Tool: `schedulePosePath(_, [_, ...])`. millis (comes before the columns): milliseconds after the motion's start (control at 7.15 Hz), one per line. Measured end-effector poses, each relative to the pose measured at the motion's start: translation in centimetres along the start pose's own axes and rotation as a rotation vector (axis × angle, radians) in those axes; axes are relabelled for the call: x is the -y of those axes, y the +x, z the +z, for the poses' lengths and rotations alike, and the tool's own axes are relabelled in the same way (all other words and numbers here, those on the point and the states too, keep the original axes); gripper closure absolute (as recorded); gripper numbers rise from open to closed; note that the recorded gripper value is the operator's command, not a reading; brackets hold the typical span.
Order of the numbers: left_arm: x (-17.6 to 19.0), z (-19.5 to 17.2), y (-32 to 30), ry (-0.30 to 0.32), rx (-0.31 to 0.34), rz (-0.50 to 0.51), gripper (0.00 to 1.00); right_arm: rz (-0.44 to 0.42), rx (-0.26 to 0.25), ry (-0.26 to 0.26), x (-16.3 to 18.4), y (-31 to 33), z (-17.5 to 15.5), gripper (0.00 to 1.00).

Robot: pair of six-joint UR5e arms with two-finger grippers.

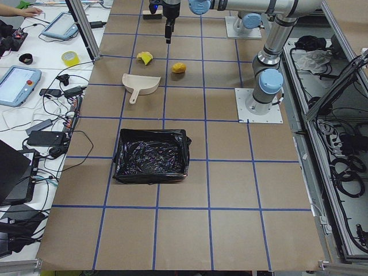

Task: Sweep and dump trash into bin
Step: 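Grasp the dustpan handle with the left gripper while the right grasps the brush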

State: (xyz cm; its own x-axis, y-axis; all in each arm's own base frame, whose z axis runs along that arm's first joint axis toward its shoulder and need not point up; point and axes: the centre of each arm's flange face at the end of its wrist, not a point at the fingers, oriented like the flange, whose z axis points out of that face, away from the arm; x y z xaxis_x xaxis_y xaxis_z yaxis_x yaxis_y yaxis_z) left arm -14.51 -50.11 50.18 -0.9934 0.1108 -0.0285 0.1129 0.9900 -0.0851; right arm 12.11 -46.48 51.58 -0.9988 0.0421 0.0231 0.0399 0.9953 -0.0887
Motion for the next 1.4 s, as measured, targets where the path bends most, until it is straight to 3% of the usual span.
schedulePosePath(420, [1.1,0.6,-0.7,0.033,0.0,0.002,0.0,-0.01,-0.016,-0.016,0.4,0.2,0.9,0.0])
schedulePosePath(699, [3.6,3.0,-4.1,0.047,0.007,0.084,0.0,-0.009,-0.071,-0.064,0.8,1.2,2.5,0.0])
schedulePosePath(979, [6.6,6.4,-9.6,0.043,0.023,0.304,0.0,-0.092,-0.149,-0.112,2.8,3.9,5.0,0.01])
schedulePosePath(1119, [7.8,8.3,-12.1,0.044,0.032,0.433,0.0,-0.184,-0.152,-0.112,4.8,6.5,6.7,0.0])
schedulePosePath(1259, [9.0,10.4,-14.1,0.049,0.028,0.54,0.0,-0.264,-0.133,-0.104,6.7,9.5,8.4,0.0])
schedulePosePath(1399, [10.2,12.6,-15.2,0.064,0.023,0.641,0.01,-0.32,-0.077,-0.097,7.9,12.4,10.3,0.0])
